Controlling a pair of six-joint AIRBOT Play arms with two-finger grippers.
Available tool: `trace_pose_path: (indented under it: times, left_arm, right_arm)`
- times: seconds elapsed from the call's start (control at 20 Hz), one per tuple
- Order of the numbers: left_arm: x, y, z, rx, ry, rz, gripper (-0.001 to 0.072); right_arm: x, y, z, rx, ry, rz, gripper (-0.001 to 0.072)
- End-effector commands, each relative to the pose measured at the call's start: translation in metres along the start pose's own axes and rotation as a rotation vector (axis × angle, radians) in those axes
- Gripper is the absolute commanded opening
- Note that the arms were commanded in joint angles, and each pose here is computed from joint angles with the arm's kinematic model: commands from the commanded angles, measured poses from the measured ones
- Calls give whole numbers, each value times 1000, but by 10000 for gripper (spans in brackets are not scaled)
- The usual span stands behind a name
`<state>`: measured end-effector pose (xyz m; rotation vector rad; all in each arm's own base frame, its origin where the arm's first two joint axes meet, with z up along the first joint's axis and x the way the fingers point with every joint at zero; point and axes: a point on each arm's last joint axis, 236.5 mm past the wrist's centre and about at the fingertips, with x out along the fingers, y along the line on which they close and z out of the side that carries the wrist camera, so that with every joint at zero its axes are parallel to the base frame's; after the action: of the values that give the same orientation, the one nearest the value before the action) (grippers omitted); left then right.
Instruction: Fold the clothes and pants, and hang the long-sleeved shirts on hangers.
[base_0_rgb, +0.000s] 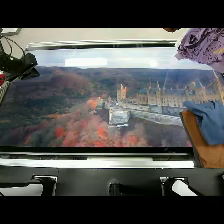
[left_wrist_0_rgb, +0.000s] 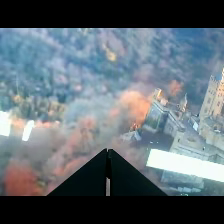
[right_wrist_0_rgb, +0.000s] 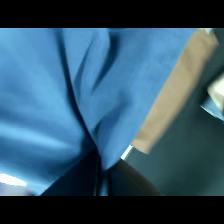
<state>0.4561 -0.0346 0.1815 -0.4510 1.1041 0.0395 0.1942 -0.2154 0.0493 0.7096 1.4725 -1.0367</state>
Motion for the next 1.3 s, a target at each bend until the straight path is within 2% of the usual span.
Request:
trace_pose_path:
  times: [0.0, 0.15, 0.4, 0.75, 0.8, 0.95, 1.0, 1.1, 1.2, 1.25]
  left_arm:
    - [0, 0, 0, 0, 2, 1, 16]
    - [0, 1, 0, -1, 2, 1, 17]
    - [0, 0, 0, 0, 2, 1, 17]
    - [0, 0, 0, 0, 1, 1, 16]
    - [0, 0, 0, 0, 2, 1, 17]
    - [0, 0, 0, 0, 2, 1, 16]
    - [0, 0, 0, 0, 2, 1, 17]
    - [0, 0, 0, 0, 2, 1, 17]
    - [0, 1, -1, 0, 3, 1, 17]
    - [-1, 1, -1, 0, 5, 3, 17]
  right_arm:
    - [48, -31, -31, -25, 43, -138, 22]
    - [58, -43, -23, -11, -3, -194, 22]
    - [58, -43, -8, -9, -68, -195, 22]
    - [68, -49, -1, -52, -62, -251, 28]
    - [68, -50, 0, -53, -66, -254, 92]
    - [63, -59, 7, -80, -91, -297, 495]
    - [56, -63, 15, -96, -117, -314, 560]
    - [26, -47, 51, -60, -257, -227, 533]
    - [-22, 7, 90, -21, -429, 43, 405]
    - [-50, 44, 102, -24, -499, 211, 383]
